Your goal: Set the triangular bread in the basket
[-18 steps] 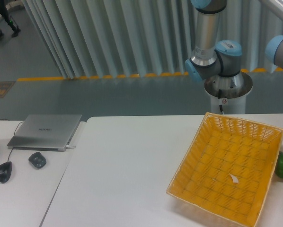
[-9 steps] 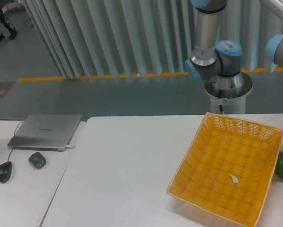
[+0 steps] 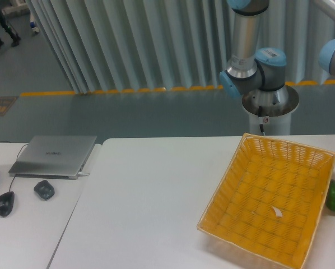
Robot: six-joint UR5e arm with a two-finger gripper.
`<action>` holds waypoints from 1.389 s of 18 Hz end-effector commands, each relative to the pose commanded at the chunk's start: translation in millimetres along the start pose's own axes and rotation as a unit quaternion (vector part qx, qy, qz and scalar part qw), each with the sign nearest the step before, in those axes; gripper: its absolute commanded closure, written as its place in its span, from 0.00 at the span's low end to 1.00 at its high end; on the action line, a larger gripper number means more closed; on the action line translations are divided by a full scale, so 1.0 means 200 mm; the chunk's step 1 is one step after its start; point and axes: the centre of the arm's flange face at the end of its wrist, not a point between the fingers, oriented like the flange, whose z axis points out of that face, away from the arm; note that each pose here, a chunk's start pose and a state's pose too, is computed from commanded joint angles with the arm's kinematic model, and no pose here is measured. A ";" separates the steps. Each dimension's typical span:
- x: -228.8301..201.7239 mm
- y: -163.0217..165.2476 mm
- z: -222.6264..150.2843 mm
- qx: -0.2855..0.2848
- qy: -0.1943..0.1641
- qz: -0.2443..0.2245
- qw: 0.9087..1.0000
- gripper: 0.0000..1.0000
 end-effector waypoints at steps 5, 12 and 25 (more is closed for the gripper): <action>-0.07 -0.05 -0.07 0.024 -0.023 -0.025 0.999 0.00; -0.27 -0.12 -0.02 0.016 -0.066 -0.006 0.998 0.00; -0.38 -0.09 0.21 0.030 -0.070 -0.210 0.975 0.00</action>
